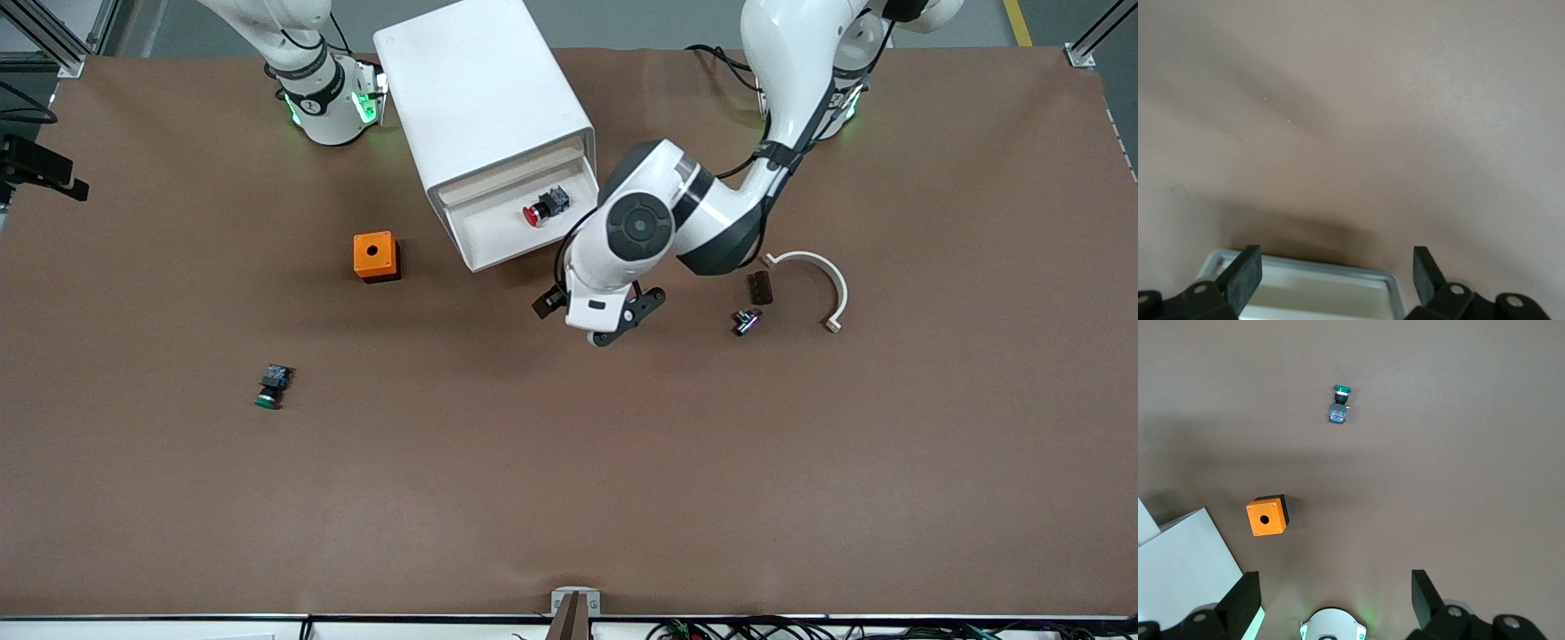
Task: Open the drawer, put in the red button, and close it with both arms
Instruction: 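Press the drawer fully shut with the left gripper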
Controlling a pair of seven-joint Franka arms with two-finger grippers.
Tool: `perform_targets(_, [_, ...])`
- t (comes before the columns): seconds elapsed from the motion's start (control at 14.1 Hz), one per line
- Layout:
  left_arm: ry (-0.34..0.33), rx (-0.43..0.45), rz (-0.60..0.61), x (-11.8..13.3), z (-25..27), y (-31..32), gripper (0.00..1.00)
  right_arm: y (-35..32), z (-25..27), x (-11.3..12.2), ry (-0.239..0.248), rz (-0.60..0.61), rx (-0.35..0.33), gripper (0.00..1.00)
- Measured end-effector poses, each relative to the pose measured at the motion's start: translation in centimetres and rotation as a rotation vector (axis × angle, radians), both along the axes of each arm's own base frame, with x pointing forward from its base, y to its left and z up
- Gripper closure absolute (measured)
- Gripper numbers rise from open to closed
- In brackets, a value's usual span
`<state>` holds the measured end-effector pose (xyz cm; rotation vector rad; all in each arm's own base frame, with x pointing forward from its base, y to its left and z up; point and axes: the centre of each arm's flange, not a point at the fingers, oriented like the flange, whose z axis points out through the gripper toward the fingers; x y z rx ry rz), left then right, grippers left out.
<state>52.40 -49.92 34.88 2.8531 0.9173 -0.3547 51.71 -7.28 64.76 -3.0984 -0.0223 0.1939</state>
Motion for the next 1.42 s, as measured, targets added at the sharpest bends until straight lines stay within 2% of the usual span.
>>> perform_targets(0.21, [-0.028, 0.069, -0.085, -2.3, -2.3, -2.2, 0.0, 0.6, 0.3, -0.5, -0.004, 0.013, 0.001, 0.0])
perform_targets(0.57, [-0.009, 0.085, -0.161, -6.7, -4.8, -5.9, 0.0, -0.6, -0.1, -1.6, 0.004, -0.003, 0.013, 0.0])
perform_targets(0.78, [0.048, 0.042, -0.146, -8.2, -5.2, -7.0, 0.0, 0.6, -0.1, -2.1, -0.005, 0.021, 0.014, 0.0])
perform_targets(0.99, [0.141, -0.036, -0.098, -9.3, -5.1, -8.0, 0.0, 1.0, 0.6, -2.5, -0.026, 0.033, -0.008, 0.0])
perform_targets(1.21, [0.226, -0.11, -0.052, -10.3, -4.7, -8.9, 0.0, 1.1, 0.9, -2.8, -0.025, 0.038, -0.024, 0.0])
perform_targets(1.42, [0.264, -0.138, -0.033, -10.8, -4.7, -9.3, 0.0, 1.6, 0.8, -2.7, -0.022, 0.046, -0.023, 0.0])
